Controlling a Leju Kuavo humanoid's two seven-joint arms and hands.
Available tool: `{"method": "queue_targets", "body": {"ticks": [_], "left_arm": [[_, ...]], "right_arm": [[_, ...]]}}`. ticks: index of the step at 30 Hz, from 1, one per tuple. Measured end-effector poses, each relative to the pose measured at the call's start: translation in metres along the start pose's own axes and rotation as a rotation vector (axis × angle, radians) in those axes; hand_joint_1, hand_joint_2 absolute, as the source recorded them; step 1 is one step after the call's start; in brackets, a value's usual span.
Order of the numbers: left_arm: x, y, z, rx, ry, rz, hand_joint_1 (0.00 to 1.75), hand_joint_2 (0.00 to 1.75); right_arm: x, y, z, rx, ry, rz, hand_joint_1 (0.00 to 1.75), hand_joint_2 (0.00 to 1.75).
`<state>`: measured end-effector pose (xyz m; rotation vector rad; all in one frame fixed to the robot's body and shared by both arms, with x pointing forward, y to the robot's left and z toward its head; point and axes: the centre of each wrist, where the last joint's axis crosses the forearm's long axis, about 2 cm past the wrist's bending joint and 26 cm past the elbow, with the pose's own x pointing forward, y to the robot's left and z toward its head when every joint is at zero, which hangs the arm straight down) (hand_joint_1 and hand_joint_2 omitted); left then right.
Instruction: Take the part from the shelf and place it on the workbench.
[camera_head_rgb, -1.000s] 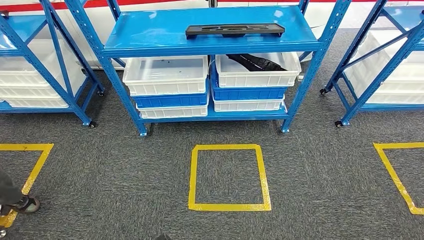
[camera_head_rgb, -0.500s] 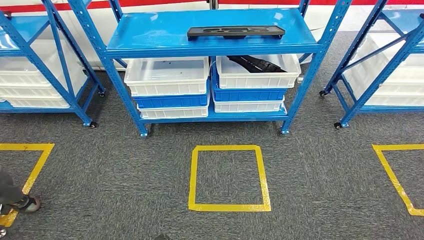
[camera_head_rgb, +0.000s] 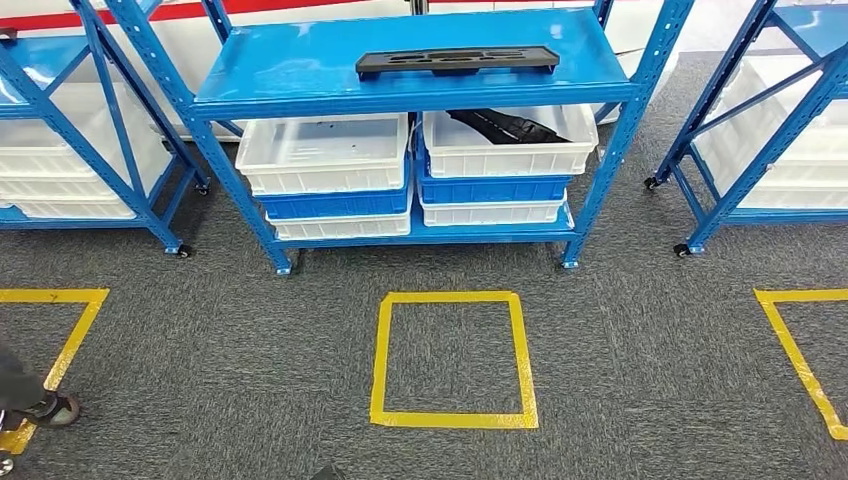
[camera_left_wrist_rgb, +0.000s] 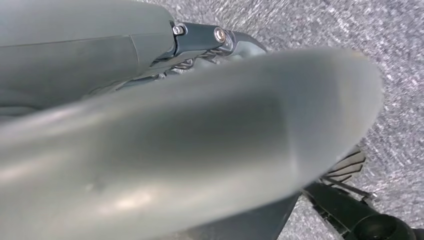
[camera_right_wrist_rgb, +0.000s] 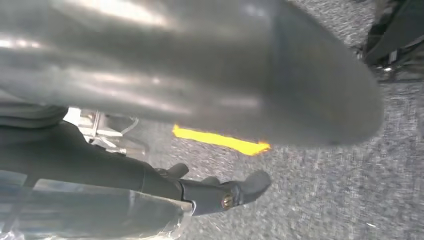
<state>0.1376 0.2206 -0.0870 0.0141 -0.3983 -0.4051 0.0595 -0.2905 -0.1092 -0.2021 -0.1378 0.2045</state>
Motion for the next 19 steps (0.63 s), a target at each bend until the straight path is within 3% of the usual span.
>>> {"method": "queue_targets", "body": {"ticks": [12,19], "left_arm": [[-0.006,0.005,0.0,0.018,0.009,0.001,0.0,0.0],[0.007,0.005,-0.001,0.021,-0.018,0.004,0.0,0.0]], "right_arm": [[0.005,0.013,0.003,0.026,-0.005,-0.003,0.0,0.0],[0.011,0.01,0.002,0.014,-0.015,-0.013,0.0,0.0]]}}
